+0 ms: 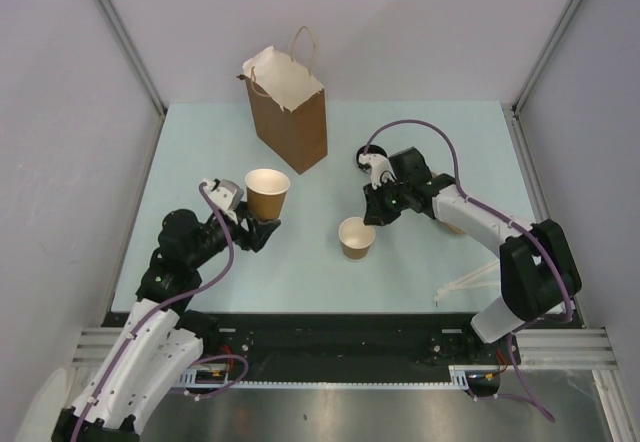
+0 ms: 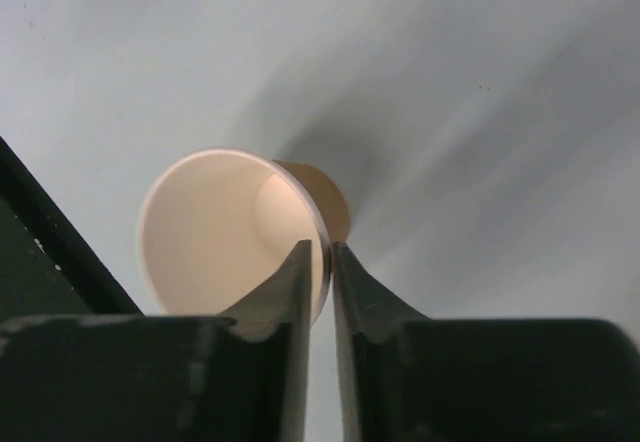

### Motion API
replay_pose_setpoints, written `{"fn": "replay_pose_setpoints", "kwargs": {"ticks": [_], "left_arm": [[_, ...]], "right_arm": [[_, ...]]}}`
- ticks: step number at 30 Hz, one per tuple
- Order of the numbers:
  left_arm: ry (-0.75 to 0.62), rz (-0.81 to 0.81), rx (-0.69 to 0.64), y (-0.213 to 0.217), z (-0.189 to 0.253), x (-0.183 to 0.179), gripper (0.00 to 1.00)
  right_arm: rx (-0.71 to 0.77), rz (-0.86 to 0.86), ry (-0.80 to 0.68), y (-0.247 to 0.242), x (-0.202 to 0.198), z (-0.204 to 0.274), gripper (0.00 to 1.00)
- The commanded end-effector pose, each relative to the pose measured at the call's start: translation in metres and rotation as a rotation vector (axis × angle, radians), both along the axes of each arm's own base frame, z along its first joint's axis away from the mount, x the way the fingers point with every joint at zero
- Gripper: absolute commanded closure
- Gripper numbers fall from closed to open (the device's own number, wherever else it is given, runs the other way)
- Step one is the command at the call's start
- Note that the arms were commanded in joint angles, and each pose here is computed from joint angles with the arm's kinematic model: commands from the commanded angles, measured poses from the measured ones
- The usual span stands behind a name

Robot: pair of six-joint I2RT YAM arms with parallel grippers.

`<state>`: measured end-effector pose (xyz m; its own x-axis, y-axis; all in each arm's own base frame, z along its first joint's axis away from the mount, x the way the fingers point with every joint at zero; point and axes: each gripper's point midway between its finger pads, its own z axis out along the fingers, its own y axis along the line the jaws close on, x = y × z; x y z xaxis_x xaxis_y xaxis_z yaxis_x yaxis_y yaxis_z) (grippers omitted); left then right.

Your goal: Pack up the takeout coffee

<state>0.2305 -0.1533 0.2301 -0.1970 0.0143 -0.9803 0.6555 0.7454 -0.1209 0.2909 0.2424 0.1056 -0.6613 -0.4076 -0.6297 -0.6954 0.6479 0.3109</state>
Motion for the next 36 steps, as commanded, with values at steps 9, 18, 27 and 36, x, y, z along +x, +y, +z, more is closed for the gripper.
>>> {"fn": "replay_pose_setpoints", "kwargs": {"ticks": [9,18,27,36], "left_arm": [[-0.068,-0.008,-0.03,-0.002,0.023,0.004,0.33],[-0.27,-0.154,0.126,-0.01,0.013,-0.003,0.29],[-0.411,-0.219,0.233,-0.021,0.009,0.002,0.29],[-0.432,-0.262,0.232,-0.037,0.01,-0.005,0.29]], "right_arm": [[0.094,0.006,-0.128,0.008,0.001,0.051,0.34],[0.406,0.044,-0.287,0.026,-0.01,0.215,0.2],[0.58,0.112,-0.154,0.066,-0.034,0.26,0.19],[0.578,0.147,-0.09,0.105,-0.04,0.242,0.24]]}}
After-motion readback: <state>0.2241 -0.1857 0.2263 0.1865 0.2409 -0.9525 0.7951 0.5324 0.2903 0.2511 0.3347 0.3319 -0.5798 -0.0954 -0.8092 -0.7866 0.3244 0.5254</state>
